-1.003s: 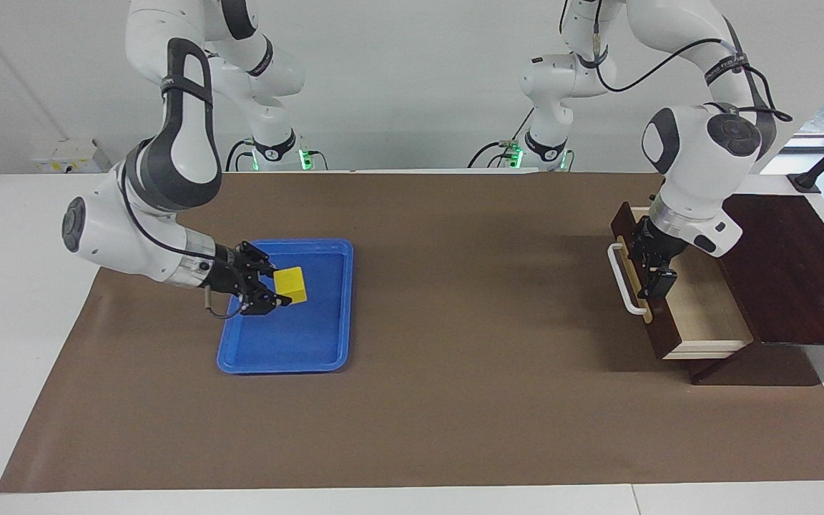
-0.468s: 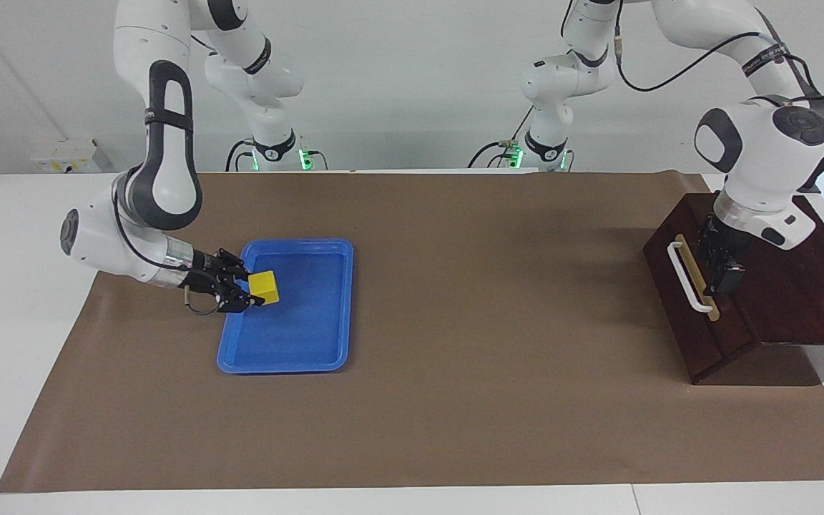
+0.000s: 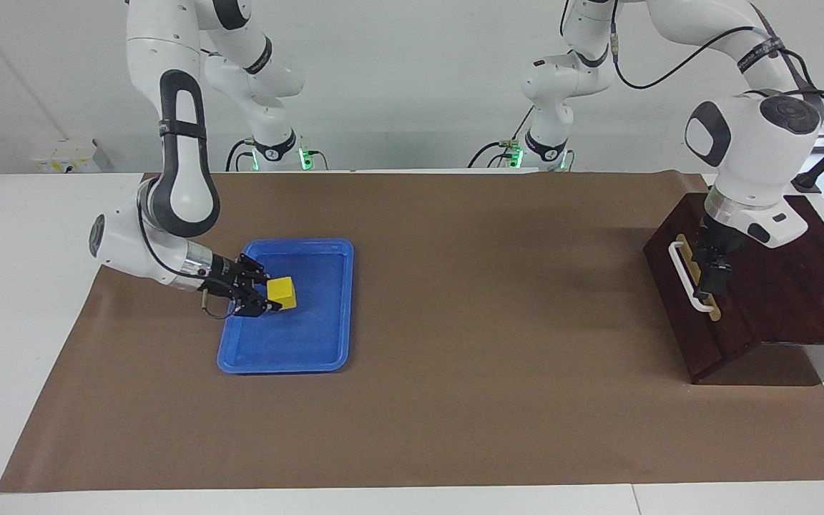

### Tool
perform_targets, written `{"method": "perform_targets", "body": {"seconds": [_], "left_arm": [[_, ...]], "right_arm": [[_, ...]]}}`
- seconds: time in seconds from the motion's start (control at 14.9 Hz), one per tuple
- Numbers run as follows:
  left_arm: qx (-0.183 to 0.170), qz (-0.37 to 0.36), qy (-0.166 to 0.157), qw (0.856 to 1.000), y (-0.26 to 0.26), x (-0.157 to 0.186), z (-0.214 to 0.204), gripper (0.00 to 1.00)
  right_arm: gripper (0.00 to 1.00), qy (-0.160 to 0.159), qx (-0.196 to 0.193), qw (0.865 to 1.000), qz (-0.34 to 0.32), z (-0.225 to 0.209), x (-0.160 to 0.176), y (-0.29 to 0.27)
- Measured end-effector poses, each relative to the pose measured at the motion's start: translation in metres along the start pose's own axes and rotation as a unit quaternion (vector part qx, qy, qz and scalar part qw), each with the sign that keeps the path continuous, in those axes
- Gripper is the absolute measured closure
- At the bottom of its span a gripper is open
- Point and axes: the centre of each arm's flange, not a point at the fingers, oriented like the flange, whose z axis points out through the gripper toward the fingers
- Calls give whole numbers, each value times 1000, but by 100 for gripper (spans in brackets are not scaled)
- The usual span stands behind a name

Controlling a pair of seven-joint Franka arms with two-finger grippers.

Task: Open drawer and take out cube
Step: 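Lower the cube with the right gripper while the left gripper shuts the drawer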

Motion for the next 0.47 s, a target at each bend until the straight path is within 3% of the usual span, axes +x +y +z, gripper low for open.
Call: {"method": "perform_targets", "body": {"seconds": [0.27, 0.4, 0.47], "left_arm": [[2, 84, -9, 996, 37, -68, -69, 0], [3, 179, -13, 984, 43, -104, -95, 0], [9, 246, -18, 969, 41, -117, -104, 0]], "right_arm": [[44, 1, 2, 1000, 14, 23, 2, 9], [44, -1, 1, 1000, 19, 27, 4, 13], [44, -1, 2, 1000, 22, 28, 6, 14]]}}
